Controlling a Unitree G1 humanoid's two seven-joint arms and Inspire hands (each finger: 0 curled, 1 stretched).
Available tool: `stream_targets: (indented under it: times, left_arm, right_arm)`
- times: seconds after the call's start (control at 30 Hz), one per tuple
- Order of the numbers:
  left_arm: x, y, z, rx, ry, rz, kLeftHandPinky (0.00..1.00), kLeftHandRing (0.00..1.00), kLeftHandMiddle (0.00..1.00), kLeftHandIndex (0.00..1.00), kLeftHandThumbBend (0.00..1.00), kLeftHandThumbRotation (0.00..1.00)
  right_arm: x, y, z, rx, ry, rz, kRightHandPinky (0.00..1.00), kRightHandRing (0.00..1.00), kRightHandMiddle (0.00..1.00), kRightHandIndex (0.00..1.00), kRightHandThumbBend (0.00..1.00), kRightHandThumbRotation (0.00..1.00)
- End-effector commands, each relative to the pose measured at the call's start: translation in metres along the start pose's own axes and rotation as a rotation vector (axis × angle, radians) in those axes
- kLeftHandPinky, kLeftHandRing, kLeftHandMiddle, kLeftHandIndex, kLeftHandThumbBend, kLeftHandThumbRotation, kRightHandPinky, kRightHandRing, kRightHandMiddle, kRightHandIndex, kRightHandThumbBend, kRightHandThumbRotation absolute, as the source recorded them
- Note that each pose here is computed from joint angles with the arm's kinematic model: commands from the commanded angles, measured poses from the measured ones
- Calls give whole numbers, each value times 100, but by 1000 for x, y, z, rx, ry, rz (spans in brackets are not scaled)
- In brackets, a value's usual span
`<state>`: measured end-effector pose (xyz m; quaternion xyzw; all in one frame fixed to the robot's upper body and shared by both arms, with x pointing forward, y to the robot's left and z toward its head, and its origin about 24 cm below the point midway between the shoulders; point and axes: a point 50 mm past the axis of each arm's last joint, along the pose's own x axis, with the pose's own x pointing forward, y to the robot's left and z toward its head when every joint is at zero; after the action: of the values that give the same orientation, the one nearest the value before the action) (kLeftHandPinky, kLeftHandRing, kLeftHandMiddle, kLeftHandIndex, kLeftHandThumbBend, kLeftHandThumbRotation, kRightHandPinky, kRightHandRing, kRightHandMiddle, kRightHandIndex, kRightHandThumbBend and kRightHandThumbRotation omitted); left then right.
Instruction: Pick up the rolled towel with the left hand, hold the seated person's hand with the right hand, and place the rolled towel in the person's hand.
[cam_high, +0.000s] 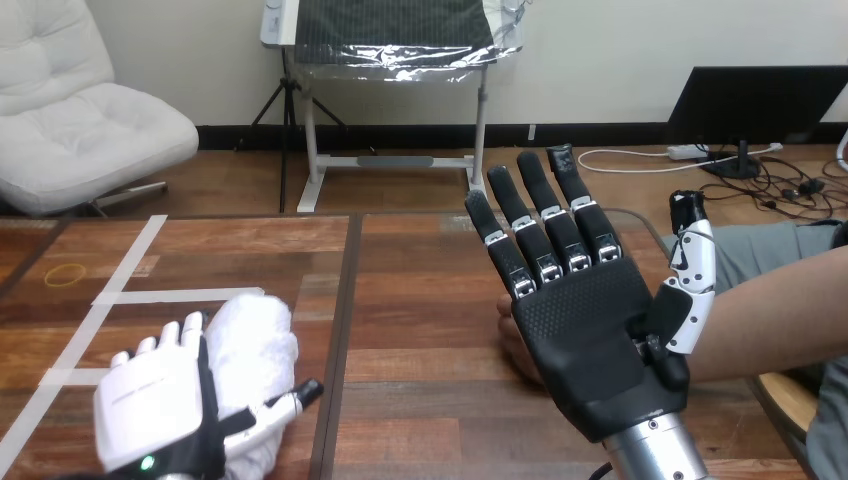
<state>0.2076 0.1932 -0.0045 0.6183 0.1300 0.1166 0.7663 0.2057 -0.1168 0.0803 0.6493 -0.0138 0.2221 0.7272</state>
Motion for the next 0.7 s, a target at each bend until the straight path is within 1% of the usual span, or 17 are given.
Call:
stream_targets:
  times: [0.0,0.2,0.4,0.53,0.67]
  left_arm:
    - [20,0,5,38,1,13,93,90,92,92,98,88]
    - [27,-4,5,60,25,-31,95,92,93,93,96,89]
    - [31,-7,5,61,35,-35,96,93,94,94,94,88]
    - [35,-8,5,78,58,-54,96,93,94,94,93,87]
    - [38,-10,4,101,74,-75,96,93,95,94,94,88]
  right_arm:
    - [12,14,2,8,-26,94,100,100,100,100,42,80]
    - [11,15,2,7,-26,95,100,100,100,100,42,79]
    - [11,15,3,10,-25,97,100,100,100,100,41,79]
    - [10,15,4,5,-25,97,100,100,100,100,41,79]
    - [10,15,5,-2,-26,90,100,100,100,100,41,78]
